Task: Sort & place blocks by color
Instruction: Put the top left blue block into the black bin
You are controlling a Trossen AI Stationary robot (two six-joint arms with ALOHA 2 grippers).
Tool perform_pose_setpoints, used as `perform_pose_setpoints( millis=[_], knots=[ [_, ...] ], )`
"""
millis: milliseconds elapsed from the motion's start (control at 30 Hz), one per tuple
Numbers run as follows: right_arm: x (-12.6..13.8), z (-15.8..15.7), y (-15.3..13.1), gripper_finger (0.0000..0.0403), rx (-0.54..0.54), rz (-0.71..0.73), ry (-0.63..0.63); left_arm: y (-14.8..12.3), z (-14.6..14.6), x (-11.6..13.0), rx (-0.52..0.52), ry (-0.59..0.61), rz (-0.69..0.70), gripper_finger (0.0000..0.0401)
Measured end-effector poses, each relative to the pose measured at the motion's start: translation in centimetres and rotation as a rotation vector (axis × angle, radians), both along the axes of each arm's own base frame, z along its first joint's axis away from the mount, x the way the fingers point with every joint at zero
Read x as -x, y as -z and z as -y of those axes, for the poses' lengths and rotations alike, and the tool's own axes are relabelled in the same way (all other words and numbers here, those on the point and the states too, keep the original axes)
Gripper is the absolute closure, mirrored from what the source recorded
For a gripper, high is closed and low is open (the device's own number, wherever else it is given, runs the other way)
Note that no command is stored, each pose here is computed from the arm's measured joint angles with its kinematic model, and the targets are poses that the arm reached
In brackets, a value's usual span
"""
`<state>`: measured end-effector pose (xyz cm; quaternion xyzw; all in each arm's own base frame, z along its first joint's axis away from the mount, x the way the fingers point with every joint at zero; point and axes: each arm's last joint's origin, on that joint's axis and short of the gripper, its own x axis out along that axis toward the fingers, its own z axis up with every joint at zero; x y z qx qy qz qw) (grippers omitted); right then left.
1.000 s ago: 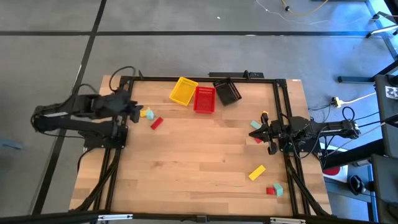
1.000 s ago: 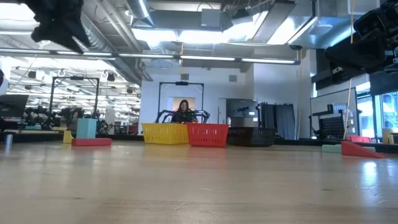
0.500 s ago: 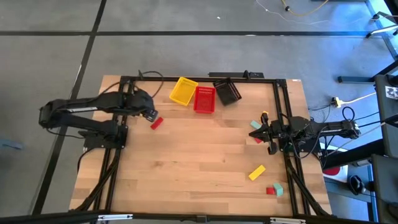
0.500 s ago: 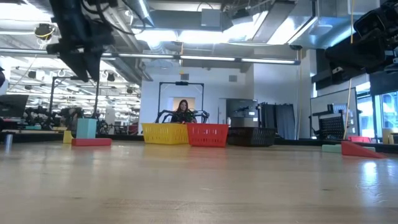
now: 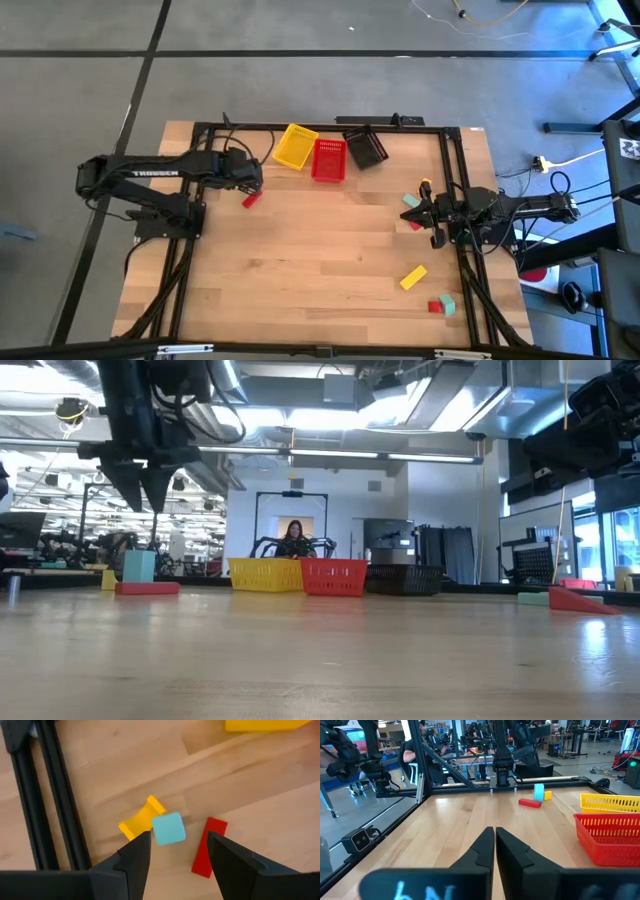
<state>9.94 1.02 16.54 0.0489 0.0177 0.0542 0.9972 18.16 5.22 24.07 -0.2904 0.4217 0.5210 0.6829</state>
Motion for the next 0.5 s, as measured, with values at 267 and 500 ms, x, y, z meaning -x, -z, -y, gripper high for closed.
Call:
perform_pose_setpoints(
  millis=[267,500],
  knots=[
    [0.00,0.00,0.01,0.0382,-0.001,-0.001,0.000,0.23,-0.09,-0.12,-0.011,-0.051,0.003,0.0211],
    [0.00,0.00,0.01,0.0382,0.000,-0.001,0.000,0.64,-0.02,0.39,-0.020,-0.085,0.008,0.0172]
  ],
)
